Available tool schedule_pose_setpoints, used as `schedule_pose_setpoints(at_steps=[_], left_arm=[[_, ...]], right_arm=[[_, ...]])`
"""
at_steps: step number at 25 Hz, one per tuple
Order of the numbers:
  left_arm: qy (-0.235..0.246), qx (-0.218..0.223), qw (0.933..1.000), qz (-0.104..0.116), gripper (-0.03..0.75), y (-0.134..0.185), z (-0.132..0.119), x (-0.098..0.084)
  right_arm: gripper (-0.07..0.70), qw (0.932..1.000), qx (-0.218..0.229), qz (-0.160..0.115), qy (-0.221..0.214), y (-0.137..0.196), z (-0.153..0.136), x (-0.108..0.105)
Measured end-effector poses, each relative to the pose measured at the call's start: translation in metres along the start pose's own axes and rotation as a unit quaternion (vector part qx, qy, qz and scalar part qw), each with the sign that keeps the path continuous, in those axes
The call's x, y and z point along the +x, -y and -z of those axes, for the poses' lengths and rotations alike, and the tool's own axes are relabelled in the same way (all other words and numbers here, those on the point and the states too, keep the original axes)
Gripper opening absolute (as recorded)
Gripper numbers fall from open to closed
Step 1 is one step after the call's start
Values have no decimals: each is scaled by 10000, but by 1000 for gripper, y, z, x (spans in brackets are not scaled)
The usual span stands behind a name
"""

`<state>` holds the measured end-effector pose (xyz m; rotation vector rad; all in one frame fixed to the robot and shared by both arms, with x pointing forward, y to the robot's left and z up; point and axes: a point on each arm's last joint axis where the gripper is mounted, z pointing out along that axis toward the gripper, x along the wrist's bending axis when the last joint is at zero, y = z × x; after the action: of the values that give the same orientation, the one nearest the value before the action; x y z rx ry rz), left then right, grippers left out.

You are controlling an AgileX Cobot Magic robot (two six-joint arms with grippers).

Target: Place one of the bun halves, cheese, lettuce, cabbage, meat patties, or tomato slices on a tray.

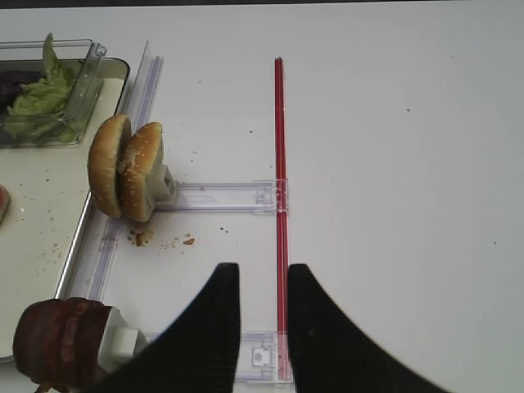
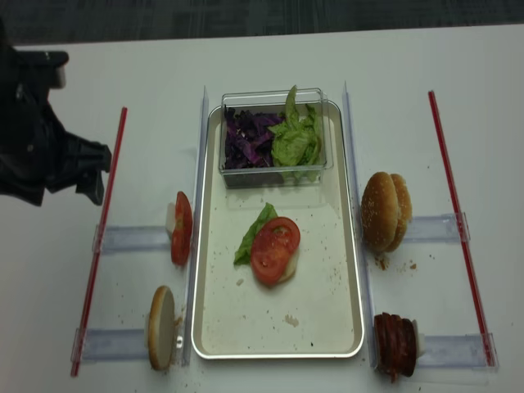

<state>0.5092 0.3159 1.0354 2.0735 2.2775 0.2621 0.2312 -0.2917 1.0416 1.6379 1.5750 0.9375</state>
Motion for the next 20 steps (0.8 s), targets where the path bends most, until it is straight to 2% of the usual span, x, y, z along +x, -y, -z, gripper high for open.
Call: schedule_pose_setpoints(at_steps=[6, 20], left_arm=[[12, -25, 10000, 46, 578, 46, 4, 3], [108, -954, 9951, 225, 578, 146, 33, 12]], right_arm=[[193, 10000, 0, 0, 0, 0, 0, 0], [193, 10000, 0, 0, 0, 0, 0, 0]])
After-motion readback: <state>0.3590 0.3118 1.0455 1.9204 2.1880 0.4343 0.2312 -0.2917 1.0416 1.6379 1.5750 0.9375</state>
